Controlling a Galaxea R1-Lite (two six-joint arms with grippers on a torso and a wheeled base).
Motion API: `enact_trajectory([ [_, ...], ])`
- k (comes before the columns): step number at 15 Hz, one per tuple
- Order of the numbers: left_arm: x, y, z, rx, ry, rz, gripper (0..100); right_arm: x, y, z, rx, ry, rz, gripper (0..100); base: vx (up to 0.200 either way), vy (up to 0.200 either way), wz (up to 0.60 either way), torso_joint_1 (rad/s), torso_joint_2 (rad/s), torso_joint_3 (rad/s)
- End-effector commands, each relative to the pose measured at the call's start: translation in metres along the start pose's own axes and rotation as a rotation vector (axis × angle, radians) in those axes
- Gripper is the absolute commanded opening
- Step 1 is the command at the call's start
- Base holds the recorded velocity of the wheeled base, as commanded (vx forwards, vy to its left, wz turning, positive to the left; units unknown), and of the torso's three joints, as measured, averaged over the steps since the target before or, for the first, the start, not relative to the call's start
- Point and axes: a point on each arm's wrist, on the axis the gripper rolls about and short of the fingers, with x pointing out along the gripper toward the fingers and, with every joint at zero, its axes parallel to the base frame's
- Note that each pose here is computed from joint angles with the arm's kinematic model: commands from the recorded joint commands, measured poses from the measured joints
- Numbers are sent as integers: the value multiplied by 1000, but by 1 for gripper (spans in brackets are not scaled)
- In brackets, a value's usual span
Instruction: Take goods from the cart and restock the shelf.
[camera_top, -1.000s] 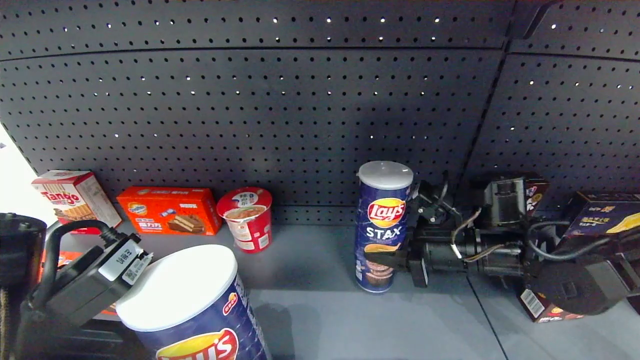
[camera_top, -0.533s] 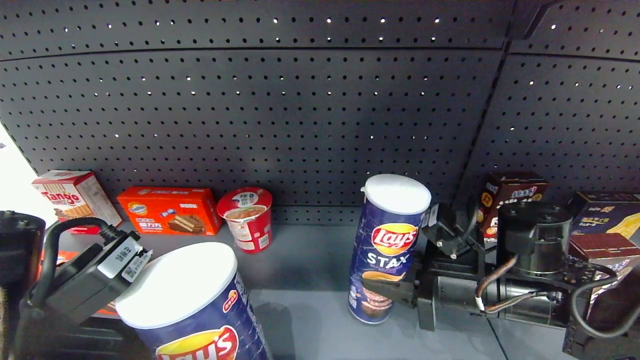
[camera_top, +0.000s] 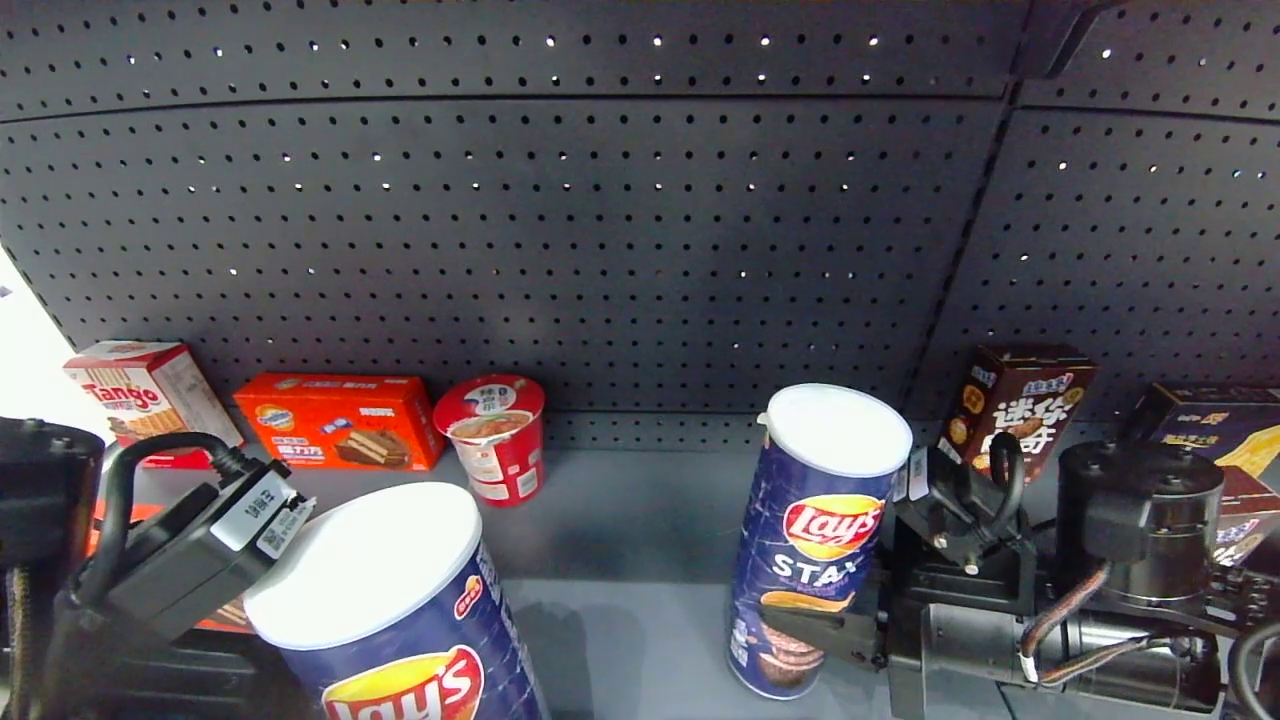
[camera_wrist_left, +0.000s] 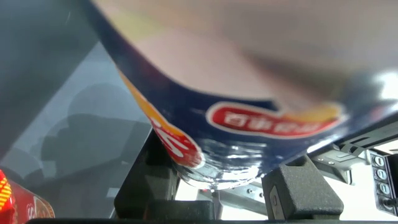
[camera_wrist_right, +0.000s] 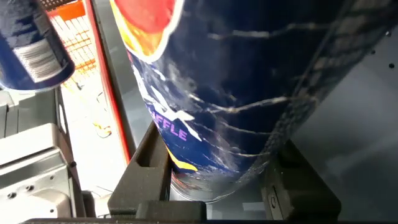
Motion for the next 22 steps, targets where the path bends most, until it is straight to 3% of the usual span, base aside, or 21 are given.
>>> enact_trajectory([
  [1,1,2,1,-4,3,-2,0,-5,3,-3,3,6,1,0,0,0,0,0,0,0],
  [18,6,9,6,-10,7,2,0,-3,7,-23,9,37,15,0,0,0,0,0,0,0],
  [19,6,9,6,-10,7,0,0,-3,7,-23,-7,37,14,100,0,0,0,0,0,0],
  [22,6,9,6,-12,8,2,0,-4,8,-24,-8,41,15,100,0,0,0,0,0,0],
])
